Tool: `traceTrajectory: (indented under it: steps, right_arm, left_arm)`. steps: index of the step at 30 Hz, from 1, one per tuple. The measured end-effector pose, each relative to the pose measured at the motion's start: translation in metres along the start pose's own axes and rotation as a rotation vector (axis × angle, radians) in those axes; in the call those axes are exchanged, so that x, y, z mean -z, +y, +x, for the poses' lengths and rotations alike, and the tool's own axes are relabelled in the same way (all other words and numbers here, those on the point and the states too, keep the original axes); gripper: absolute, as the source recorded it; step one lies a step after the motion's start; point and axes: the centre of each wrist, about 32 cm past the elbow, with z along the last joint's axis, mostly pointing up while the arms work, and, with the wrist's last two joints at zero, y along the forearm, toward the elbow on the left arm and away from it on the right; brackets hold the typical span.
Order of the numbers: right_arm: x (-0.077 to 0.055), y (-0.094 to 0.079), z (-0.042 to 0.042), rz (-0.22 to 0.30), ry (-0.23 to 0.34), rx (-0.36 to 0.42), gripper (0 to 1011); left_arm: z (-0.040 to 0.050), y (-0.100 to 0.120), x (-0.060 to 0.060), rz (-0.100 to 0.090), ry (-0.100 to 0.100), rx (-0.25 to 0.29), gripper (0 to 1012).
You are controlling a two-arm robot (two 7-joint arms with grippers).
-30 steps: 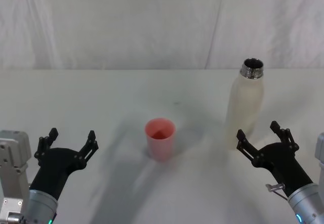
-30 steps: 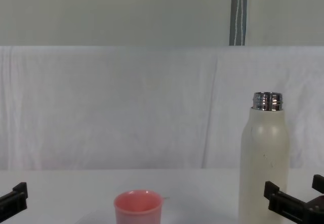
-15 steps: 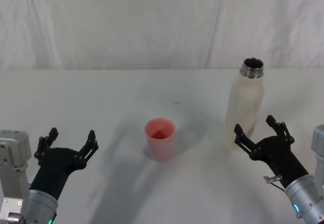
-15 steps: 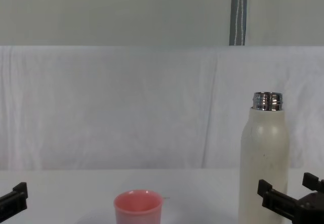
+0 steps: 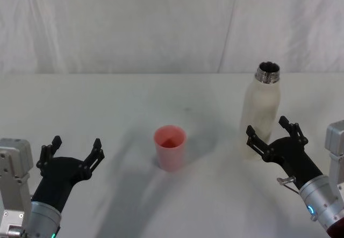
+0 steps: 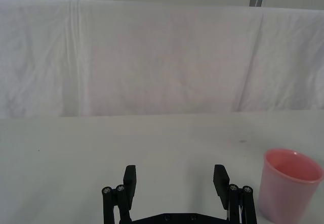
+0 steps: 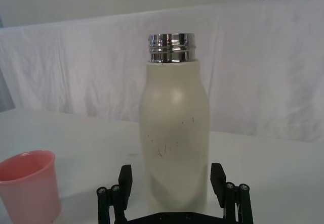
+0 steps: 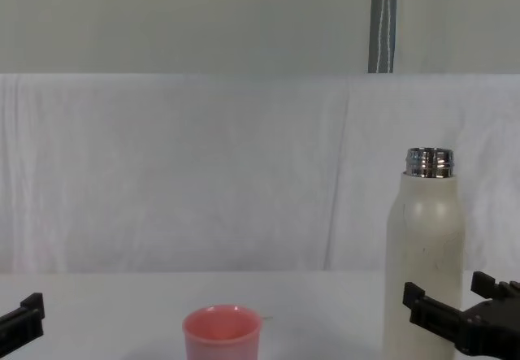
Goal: Grasp the thermos with one hand and pour water into the cup lid.
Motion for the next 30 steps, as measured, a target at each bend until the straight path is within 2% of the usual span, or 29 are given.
traceTrajectory:
  steps: [16,30]
  right_arm:
    - [-0.001,0.019,0.0087,0.004,0.0,-0.012,1000]
    - [0.0,0.031,0.0117,-0.019,-0.003,-0.032,1000]
  left_arm:
    - [0.0,0.0,0.0,0.0,0.0,0.0,1001]
    - [0.0,0.0,0.0,0.0,0.0,0.0,1001]
